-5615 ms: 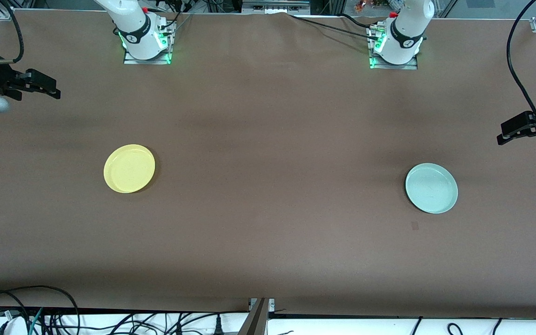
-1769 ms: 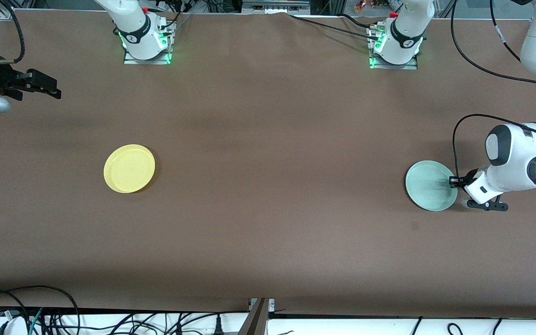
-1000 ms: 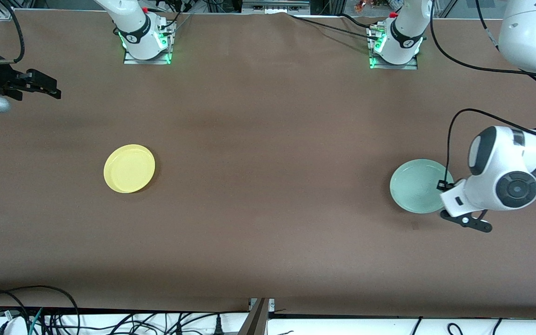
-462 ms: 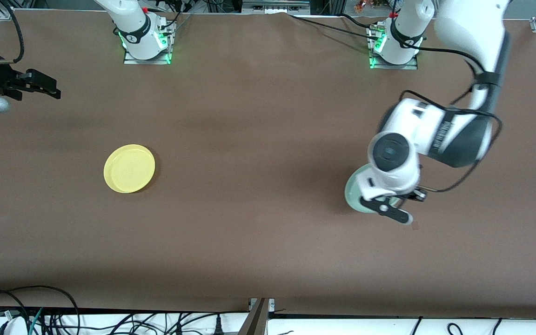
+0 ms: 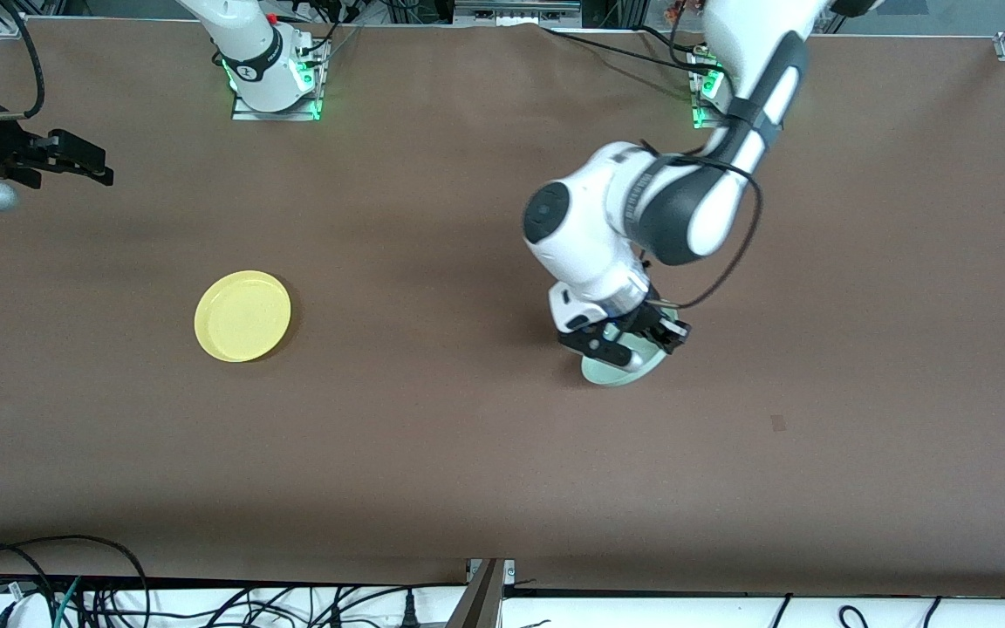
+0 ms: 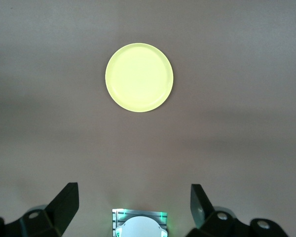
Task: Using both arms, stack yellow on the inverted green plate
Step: 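Carry the green plate with the left gripper toward the table middle, then flip the green plate upside down and lower it with the left gripper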
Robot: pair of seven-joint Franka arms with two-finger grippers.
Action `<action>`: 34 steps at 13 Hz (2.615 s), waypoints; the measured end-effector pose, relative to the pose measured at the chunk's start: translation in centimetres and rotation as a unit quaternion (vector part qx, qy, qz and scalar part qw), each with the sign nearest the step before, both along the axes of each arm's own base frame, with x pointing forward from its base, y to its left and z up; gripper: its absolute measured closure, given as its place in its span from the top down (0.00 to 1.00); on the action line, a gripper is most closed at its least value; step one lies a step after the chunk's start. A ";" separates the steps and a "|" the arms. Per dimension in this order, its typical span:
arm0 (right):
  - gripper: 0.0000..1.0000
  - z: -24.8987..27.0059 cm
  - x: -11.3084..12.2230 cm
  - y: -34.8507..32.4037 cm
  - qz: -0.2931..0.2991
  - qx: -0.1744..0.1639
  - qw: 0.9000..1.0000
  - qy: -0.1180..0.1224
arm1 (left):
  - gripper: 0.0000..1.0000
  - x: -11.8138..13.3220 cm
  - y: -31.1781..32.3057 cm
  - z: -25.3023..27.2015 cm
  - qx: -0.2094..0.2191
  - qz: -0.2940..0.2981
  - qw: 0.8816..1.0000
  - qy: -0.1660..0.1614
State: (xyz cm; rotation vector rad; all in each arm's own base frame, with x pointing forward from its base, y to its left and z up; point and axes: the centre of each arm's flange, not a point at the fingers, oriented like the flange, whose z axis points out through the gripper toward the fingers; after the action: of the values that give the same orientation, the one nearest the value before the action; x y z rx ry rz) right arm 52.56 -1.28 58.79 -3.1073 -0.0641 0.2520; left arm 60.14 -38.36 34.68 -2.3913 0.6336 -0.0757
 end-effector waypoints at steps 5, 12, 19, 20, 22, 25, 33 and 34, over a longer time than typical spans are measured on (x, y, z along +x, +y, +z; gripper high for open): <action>1.00 0.0 0.0 0.0 0.000 0.000 1.000 0.000 | 0.03 -5.5 -10.5 -3.4 0.095 -0.066 0.989 -0.089; 1.00 0.1 0.0 -2.0 -0.019 0.000 1.000 -0.005 | 0.03 -15.6 -21.9 -9.4 0.178 -0.176 0.940 -0.230; 1.00 0.0 -0.2 -3.7 -0.035 0.001 0.999 0.002 | 0.03 -19.5 -24.4 -11.3 0.186 -0.208 0.928 -0.249; 1.00 -0.1 -0.3 -3.9 -0.037 0.001 0.999 0.004 | 0.03 -19.5 -24.3 -11.8 0.187 -0.207 0.927 -0.250; 1.00 -0.1 -0.4 -4.1 -0.039 0.002 0.999 0.008 | 0.03 -20.0 -24.3 -13.7 0.190 -0.203 0.924 -0.263; 1.00 -0.1 -0.5 -4.1 -0.039 0.002 0.999 0.010 | 0.03 -21.0 -24.6 -14.4 0.193 -0.195 0.918 -0.287; 1.00 -0.3 -0.8 -4.4 -0.042 0.003 0.999 0.023 | 0.61 -30.0 -29.0 -17.8 0.127 -0.238 0.926 -0.263; 1.00 -0.3 -0.8 -4.5 -0.043 0.003 0.999 0.024 | 0.73 -30.9 -29.7 -18.3 0.108 -0.249 0.928 -0.257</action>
State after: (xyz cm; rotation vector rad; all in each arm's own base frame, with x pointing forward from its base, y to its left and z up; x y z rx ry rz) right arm 51.71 -5.75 58.45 -3.0868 0.0686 0.3221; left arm 29.20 -68.04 16.41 -1.8335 0.9146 -0.7808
